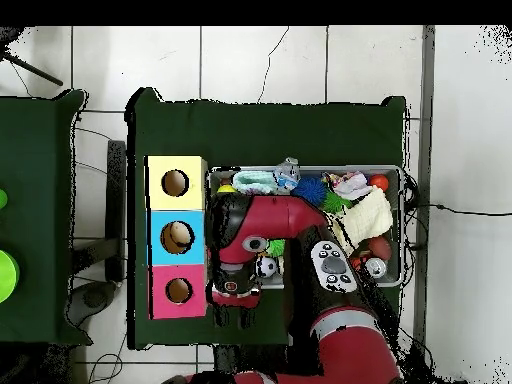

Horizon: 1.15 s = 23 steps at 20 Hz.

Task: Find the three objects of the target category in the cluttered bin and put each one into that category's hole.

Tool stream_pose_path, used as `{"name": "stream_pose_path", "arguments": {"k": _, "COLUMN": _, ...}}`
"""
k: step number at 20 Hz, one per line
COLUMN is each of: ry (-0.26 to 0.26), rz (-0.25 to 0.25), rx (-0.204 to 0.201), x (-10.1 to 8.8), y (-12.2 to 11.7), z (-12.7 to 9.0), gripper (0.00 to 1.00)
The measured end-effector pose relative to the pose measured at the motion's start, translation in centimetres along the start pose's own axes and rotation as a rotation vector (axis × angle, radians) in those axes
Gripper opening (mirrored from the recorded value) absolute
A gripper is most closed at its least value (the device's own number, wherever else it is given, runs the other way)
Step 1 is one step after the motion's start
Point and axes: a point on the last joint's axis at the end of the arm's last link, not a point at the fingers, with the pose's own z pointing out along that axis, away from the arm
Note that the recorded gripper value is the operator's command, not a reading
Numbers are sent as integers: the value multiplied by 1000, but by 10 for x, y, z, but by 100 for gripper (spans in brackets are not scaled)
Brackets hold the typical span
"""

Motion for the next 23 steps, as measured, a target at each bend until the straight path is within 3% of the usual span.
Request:
{"name": "stream_pose_path", "arguments": {"k": 14, "ry": -16, "rz": 2, "rx": 23, "x": 0, "y": 8, "z": -5, "gripper": 100}}
{"name": "stream_pose_path", "arguments": {"k": 23, "ry": -5, "rz": 15, "rx": 148, "x": 14, "y": 37, "z": -48, "gripper": 100}}
